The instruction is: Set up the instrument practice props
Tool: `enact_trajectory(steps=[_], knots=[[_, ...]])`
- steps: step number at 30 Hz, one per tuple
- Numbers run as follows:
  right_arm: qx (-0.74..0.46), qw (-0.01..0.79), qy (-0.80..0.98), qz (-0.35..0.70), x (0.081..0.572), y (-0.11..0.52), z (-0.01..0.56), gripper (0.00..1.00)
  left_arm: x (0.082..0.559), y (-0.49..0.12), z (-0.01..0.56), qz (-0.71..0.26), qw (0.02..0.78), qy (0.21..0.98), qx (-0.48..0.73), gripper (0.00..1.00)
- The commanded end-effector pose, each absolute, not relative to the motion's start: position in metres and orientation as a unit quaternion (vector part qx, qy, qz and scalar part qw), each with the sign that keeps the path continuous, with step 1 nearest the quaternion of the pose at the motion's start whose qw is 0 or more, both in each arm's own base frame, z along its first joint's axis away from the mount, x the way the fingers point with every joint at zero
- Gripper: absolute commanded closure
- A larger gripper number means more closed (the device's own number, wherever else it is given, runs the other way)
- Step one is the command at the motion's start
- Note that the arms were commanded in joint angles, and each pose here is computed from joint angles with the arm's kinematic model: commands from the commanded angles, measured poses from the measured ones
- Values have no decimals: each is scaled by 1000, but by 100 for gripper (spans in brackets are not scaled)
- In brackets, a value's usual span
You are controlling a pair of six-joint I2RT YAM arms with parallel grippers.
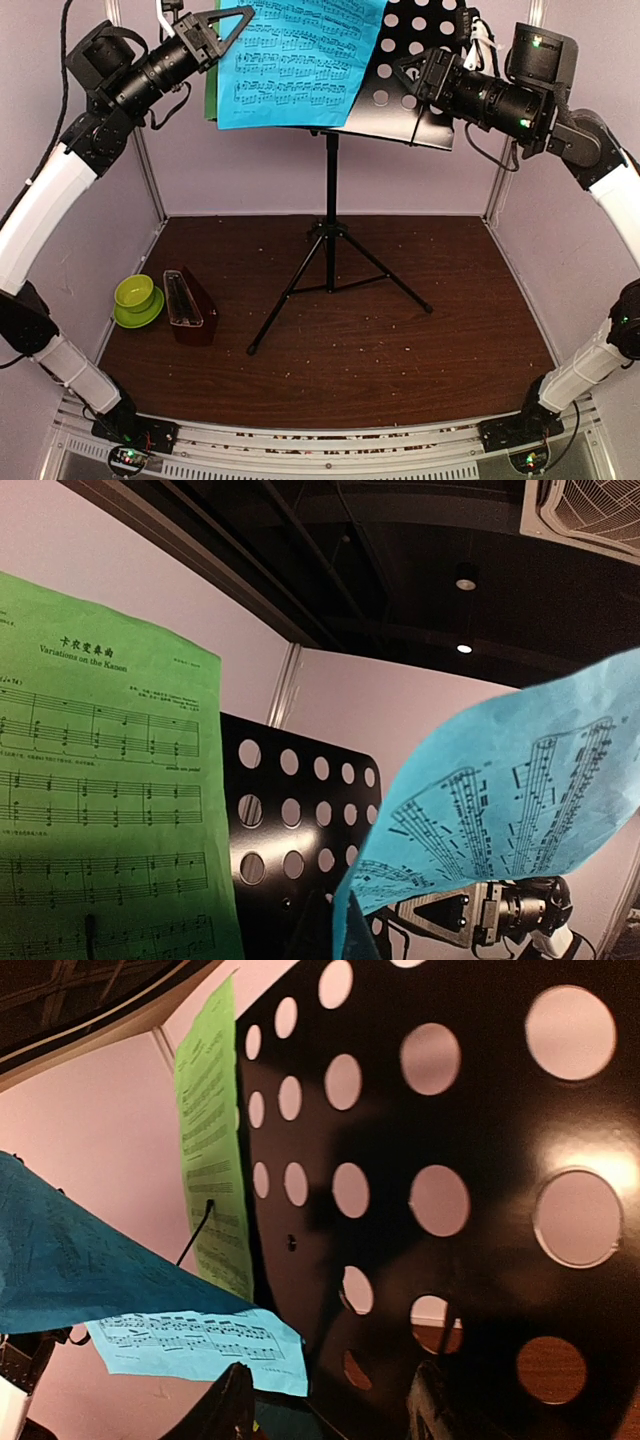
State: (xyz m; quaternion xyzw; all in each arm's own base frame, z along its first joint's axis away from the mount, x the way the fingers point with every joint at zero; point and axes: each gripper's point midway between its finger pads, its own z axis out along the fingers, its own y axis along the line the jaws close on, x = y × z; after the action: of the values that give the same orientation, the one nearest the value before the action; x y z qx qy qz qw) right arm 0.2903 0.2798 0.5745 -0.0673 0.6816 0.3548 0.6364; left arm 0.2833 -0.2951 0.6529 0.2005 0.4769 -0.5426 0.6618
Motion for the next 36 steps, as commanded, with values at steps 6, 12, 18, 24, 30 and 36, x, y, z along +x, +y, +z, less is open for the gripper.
enact_trajectory(steps=[6, 12, 18, 24, 30, 36], knots=[[-16, 655, 677, 334, 280, 235, 580, 43, 303, -299, 673, -519, 684, 473, 200, 100], [24, 649, 700, 295, 281, 207, 565, 42, 319, -307, 676, -527, 680, 475, 183, 100], [31, 633, 705, 318, 281, 210, 549, 42, 326, -306, 673, -528, 679, 484, 160, 100], [23, 624, 700, 347, 282, 224, 552, 44, 323, -309, 673, -524, 681, 485, 159, 100], [32, 616, 691, 378, 282, 231, 555, 50, 320, -309, 673, -520, 685, 485, 162, 100], [47, 595, 696, 400, 289, 244, 554, 52, 317, -310, 672, -515, 689, 482, 168, 100]])
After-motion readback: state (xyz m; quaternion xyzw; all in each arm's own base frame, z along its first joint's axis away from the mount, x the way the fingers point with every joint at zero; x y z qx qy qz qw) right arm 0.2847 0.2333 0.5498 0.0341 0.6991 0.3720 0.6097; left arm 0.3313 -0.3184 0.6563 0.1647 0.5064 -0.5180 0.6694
